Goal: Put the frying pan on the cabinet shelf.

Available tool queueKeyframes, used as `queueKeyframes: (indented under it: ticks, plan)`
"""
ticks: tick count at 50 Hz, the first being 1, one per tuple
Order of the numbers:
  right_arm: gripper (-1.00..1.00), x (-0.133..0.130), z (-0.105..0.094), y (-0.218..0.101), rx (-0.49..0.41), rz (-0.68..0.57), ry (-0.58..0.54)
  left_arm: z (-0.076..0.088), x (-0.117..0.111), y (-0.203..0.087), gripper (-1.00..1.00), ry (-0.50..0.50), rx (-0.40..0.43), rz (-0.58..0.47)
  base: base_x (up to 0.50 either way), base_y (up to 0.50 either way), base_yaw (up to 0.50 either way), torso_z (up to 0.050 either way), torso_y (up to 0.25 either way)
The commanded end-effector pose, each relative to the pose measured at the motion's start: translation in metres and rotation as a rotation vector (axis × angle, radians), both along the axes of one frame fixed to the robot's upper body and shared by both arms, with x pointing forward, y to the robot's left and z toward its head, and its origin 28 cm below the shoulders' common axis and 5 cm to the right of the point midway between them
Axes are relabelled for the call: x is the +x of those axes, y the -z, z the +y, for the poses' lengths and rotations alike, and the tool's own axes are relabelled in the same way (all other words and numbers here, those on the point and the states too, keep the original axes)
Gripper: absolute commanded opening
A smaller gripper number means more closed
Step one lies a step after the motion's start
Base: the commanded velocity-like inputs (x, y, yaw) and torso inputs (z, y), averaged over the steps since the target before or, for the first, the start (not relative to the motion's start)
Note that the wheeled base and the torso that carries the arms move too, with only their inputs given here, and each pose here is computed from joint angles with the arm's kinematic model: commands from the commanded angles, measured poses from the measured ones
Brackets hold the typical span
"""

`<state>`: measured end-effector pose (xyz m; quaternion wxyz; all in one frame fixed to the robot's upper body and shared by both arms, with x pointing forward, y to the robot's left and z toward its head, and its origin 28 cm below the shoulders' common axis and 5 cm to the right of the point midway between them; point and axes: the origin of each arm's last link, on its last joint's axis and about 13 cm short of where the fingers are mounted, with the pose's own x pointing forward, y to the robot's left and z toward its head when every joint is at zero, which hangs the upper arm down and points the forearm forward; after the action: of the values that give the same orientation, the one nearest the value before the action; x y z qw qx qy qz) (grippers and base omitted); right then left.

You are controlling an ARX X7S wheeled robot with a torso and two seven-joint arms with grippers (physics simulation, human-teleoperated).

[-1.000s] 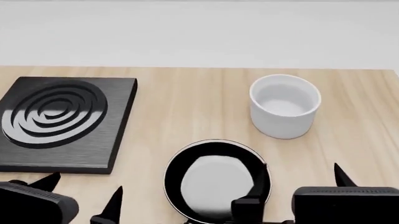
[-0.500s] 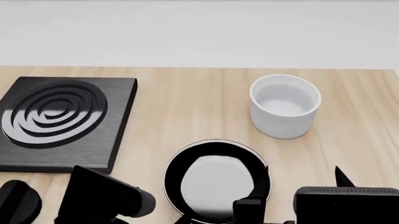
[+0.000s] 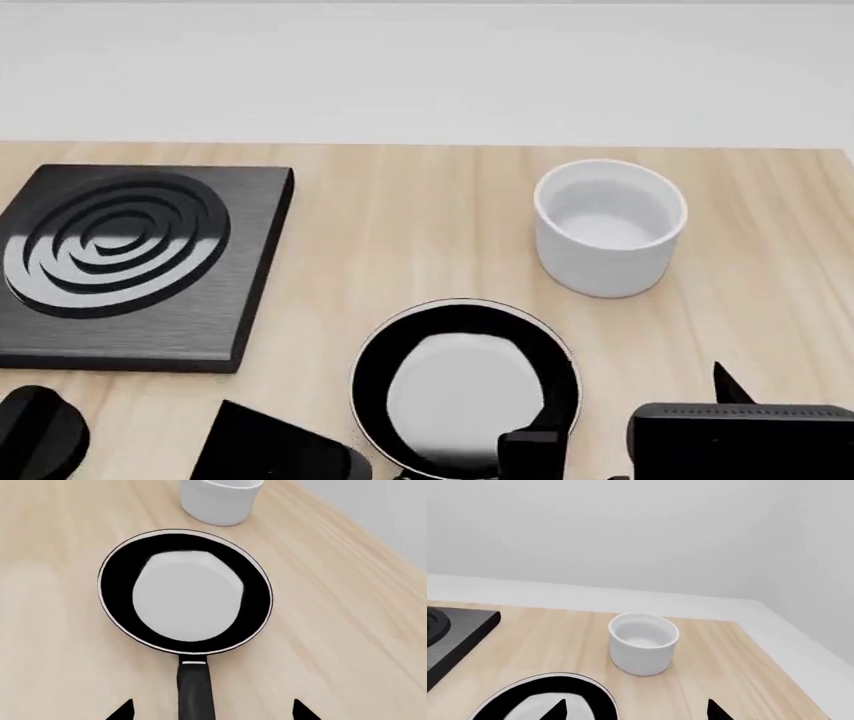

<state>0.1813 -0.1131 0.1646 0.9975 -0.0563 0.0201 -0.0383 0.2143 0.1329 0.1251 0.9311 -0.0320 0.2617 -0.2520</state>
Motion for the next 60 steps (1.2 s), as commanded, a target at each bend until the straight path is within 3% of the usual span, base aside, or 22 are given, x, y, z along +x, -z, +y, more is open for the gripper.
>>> queueKeyframes:
  ticks: [1,21,44,45,60]
  plan:
    - [1.00,0.000,0.000,0.000,0.000,0.004,0.000,0.004,-0.002,0.015,1.00,-0.018,0.032,0.044,0.00,0.00,0.00,0.000,0.000]
    - [1.00,0.001,0.000,0.004,-0.001,0.017,-0.005,0.002,0.001,0.047,1.00,0.009,0.076,0.139,0.00,0.00,0.00,0.000,0.000]
    - [1.00,0.001,0.000,0.007,0.000,0.026,-0.006,-0.005,0.008,0.051,1.00,0.047,0.097,0.166,0.00,0.00,0.00,0.000,0.000]
    - [1.00,0.001,0.000,0.006,0.000,0.026,-0.006,-0.005,0.007,0.051,-1.00,0.045,0.098,0.161,0.00,0.00,0.00,0.000,0.000]
    - [1.00,0.001,0.000,0.007,-0.004,0.034,-0.013,-0.001,-0.003,0.028,-1.00,-0.024,0.069,0.061,0.00,0.00,0.00,0.000,0.001]
